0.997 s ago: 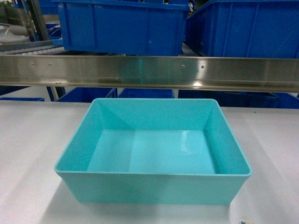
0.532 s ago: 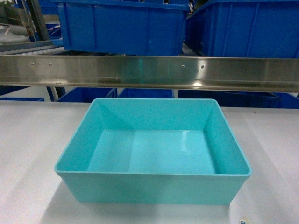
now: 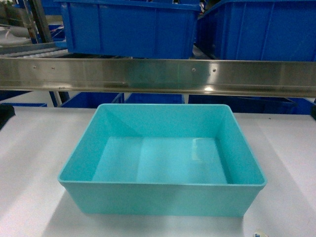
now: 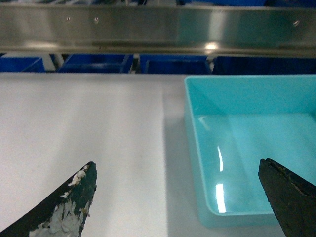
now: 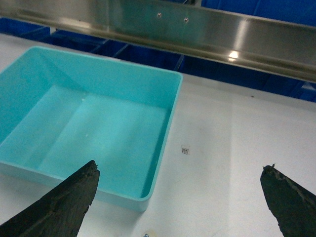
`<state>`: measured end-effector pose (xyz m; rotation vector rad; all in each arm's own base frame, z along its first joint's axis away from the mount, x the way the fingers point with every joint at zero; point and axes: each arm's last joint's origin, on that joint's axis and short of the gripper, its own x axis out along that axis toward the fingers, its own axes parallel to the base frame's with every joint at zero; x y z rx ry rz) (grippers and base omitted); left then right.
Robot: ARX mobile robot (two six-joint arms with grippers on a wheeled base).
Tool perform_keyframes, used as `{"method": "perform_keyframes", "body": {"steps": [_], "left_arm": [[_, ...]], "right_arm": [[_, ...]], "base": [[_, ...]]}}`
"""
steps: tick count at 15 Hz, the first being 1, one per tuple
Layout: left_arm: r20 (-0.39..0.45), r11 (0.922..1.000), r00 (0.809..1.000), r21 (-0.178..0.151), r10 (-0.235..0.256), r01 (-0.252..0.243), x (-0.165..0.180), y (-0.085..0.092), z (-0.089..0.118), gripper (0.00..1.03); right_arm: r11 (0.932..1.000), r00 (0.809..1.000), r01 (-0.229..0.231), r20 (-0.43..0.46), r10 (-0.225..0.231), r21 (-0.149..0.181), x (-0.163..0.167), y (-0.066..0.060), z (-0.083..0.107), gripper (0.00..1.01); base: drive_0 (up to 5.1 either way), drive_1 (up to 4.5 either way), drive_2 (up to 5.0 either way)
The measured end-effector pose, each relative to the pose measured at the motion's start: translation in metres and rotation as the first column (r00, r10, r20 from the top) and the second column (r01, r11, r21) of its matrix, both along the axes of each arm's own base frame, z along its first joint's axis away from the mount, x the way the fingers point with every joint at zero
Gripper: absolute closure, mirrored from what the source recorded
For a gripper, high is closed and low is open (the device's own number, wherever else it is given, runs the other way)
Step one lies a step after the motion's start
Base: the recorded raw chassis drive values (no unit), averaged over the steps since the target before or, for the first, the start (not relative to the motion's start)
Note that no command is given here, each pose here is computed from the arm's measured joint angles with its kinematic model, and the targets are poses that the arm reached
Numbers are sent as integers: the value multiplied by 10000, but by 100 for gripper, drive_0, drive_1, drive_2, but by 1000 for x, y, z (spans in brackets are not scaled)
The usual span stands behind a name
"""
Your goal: Organize blue bins on left shelf correctly
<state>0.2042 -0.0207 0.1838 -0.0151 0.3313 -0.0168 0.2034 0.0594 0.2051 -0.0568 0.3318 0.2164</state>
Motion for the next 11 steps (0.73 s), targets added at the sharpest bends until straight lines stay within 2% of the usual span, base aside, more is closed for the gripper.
{"method": "perform_keyframes", "body": {"steps": [2,3,9,10,11], "left_arm": [[-761,9994,9967,224,298,-281,22,-4,-7,5],[-949,9994,9951,254,269,-246,23,-5,-9,5],[-898,9993,9956,258,282,-260,22,-5,-9,5],[-781,9989,9962,295,380,-357,25,-6,-10,5],[-781,9982,9957,379,491,-463,32,-8,-11,5]], "right_arm": [[9994,9972,-247,-707,231,-227,24,15,-1,3],[9991,9963,-343,-796,323,-231,31,19,-2,3],[9989,9953,-392,-895,367,-262,32,20,-3,3],[9980,9930,-588,-1035,561,-230,40,24,-6,3],[9966,9877,-749,-1398,694,-347,54,31,-9,3]], "base": [[0,0,0],[0,0,0],[0,0,0],[0,0,0],[0,0,0]]}}
